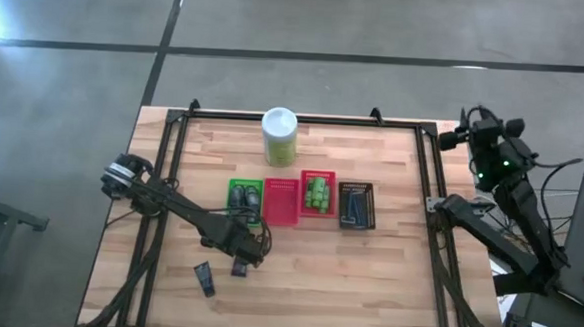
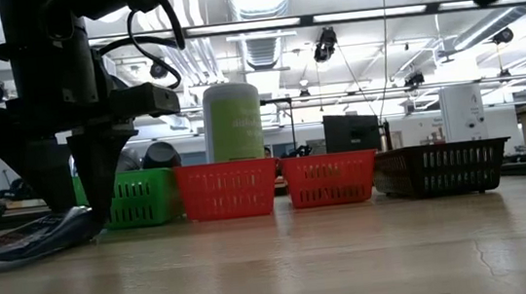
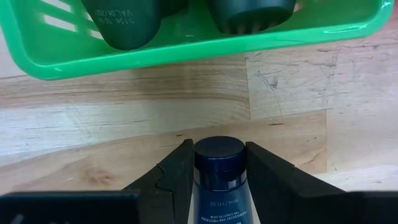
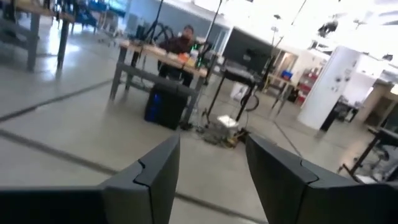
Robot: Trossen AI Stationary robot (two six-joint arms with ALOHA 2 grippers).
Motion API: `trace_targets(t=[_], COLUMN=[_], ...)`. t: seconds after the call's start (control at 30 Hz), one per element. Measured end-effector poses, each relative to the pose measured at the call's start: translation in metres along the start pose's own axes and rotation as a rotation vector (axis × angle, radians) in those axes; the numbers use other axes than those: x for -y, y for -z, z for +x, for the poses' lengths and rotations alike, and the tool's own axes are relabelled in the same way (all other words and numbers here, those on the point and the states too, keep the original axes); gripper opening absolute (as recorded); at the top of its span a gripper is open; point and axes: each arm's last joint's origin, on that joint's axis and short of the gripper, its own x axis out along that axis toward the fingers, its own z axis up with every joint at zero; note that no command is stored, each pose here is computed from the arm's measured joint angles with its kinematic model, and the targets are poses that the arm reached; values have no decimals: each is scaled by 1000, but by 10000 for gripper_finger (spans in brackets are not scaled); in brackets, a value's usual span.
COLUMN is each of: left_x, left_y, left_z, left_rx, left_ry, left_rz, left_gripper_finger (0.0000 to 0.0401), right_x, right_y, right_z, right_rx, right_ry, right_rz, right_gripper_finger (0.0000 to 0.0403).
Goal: Pick & Place Travel size toiletries
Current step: Put the blue shaving cream into the left red bin
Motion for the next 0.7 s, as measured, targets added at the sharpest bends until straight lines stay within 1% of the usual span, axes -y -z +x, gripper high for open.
trace_targets(t=[0.07, 0.13, 0.23, 0.3, 0.37, 0.47, 0.53, 0.7], left_x=[0, 0, 0, 0, 0, 0, 0, 0], left_y=[0, 0, 0, 0, 0, 0, 0, 0], left_z=[0, 0, 0, 0, 0, 0, 0, 0], left_rx=[0, 0, 1, 1, 2, 2, 2, -1], left_ry=[0, 0, 0, 1, 0, 0, 1, 1], left_rz=[0, 0, 0, 0, 0, 1, 9, 16], left_gripper_finger=[135, 135, 135, 135, 135, 135, 135, 135], right_x=[-3, -3, 2, 6, 8, 5, 2, -5], right_y=[9, 14, 19, 23, 31, 43, 47, 47], right_z=[-1, -3, -8, -14, -20, -22, -20, -11], right_rx=[1, 31, 85, 106, 90, 19, -33, -72], right_ry=[2, 34, 163, 220, 217, 193, 192, 148], right_rz=[4, 34, 127, 161, 139, 55, 18, -16], right_gripper_finger=[173, 167, 159, 153, 148, 139, 133, 118])
